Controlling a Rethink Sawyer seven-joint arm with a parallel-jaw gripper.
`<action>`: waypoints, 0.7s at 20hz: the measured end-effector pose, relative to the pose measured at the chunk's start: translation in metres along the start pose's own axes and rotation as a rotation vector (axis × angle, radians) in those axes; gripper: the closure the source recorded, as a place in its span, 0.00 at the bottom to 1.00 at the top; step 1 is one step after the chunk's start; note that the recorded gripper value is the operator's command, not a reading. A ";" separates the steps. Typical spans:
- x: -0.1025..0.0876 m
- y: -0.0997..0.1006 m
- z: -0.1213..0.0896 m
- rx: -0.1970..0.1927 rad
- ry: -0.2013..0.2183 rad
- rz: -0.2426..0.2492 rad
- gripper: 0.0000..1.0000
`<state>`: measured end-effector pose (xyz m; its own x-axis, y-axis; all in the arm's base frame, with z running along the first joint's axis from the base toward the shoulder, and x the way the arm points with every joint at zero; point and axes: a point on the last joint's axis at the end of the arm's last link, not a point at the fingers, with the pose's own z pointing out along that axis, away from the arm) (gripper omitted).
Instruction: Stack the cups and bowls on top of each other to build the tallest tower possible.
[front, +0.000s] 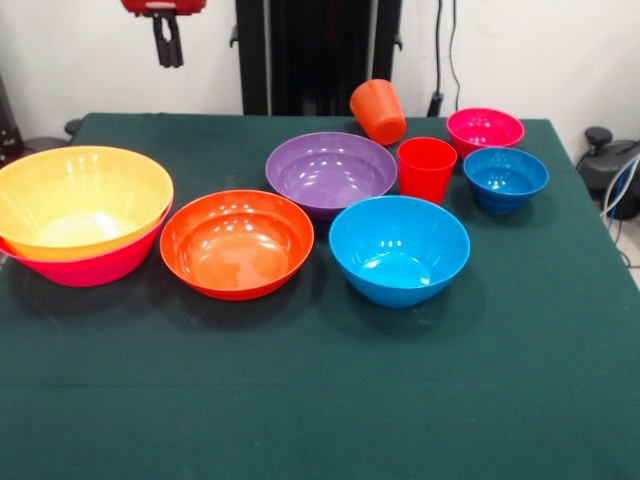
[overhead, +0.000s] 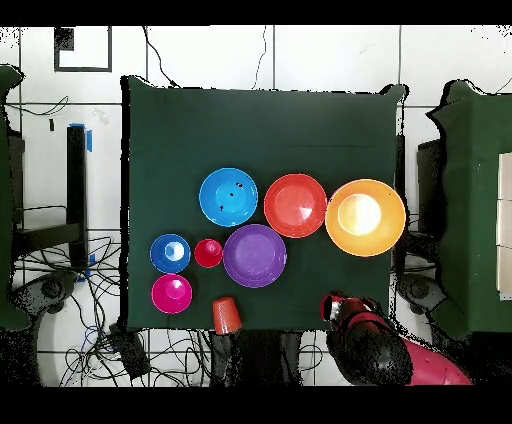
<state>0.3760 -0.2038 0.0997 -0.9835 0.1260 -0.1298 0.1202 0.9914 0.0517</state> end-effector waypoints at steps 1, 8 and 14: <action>0.002 0.003 0.000 -0.003 0.000 0.009 1.00; 0.014 0.021 0.000 -0.026 0.007 0.063 1.00; 0.024 0.037 -0.001 -0.043 0.015 0.104 1.00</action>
<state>0.3566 -0.1644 0.0993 -0.9681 0.2269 -0.1065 0.2157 0.9706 0.1068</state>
